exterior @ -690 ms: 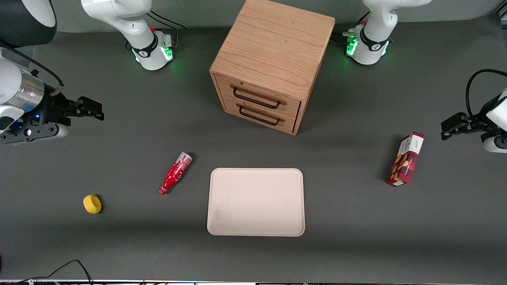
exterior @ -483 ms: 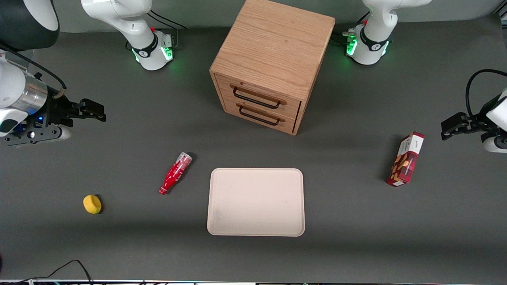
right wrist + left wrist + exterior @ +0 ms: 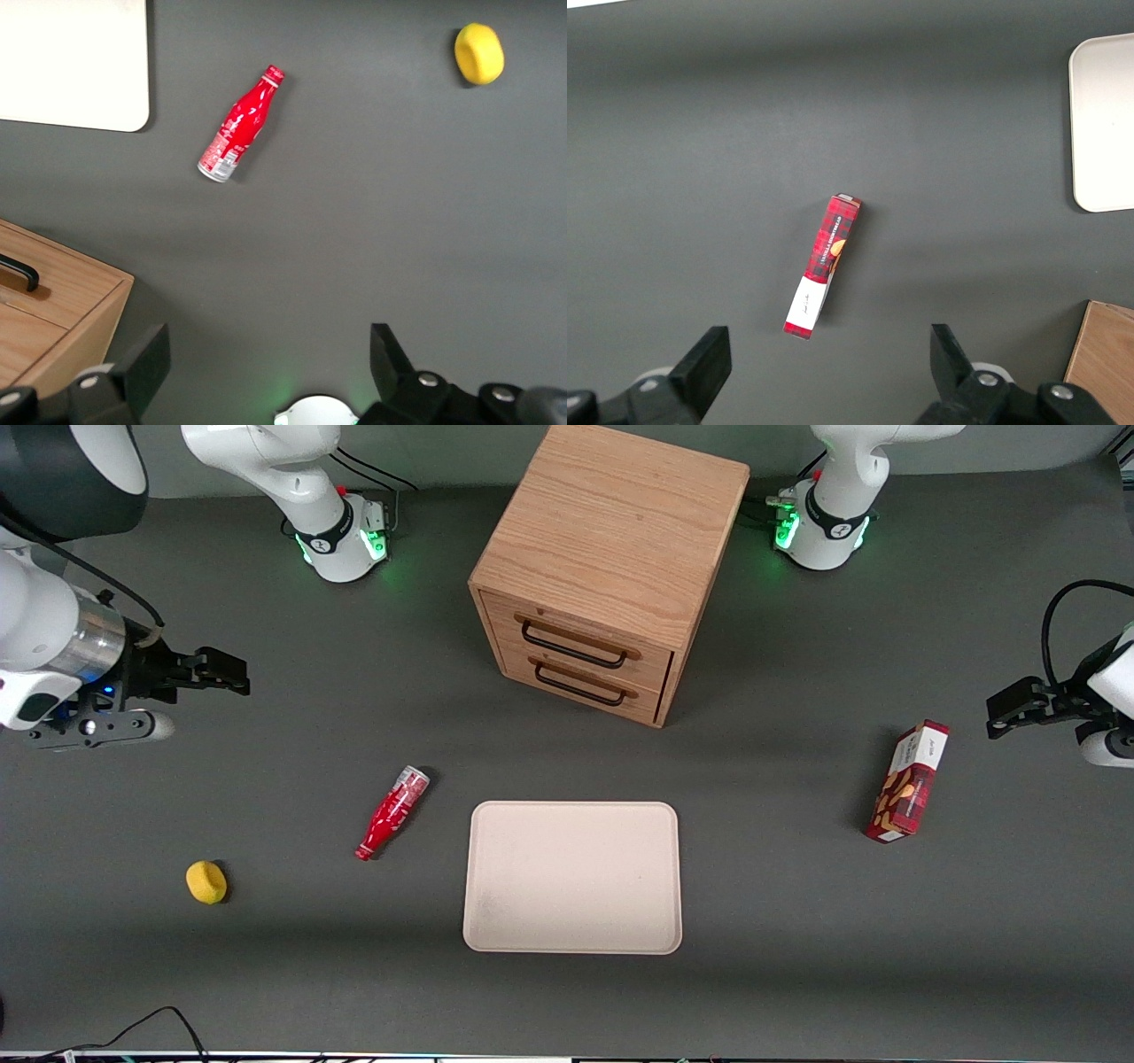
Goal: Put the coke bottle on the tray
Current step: 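Move the right gripper down over the red Coca-Cola bottle, then close the right gripper around the bottle's body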
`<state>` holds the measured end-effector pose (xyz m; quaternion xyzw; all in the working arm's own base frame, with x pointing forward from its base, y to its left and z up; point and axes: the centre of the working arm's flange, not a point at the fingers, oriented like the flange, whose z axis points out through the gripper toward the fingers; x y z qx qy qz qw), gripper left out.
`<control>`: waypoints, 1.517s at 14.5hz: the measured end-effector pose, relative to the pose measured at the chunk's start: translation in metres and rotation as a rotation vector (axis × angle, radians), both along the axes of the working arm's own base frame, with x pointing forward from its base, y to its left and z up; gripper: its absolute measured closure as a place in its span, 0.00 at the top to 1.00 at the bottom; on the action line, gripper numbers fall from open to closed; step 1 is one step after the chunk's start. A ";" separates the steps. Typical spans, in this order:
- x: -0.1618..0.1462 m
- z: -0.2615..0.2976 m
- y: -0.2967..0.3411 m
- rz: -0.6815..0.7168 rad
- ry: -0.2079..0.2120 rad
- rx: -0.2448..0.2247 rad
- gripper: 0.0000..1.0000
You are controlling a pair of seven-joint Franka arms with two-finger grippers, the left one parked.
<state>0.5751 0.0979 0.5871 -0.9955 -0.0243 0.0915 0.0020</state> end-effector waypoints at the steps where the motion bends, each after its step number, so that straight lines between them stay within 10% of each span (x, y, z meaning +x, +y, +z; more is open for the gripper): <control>1: 0.004 -0.010 0.012 -0.017 0.009 -0.004 1.00; 9: 0.055 -0.134 0.043 -0.191 0.092 -0.035 1.00; 22: 0.046 -0.297 0.079 -0.465 -0.068 -0.116 1.00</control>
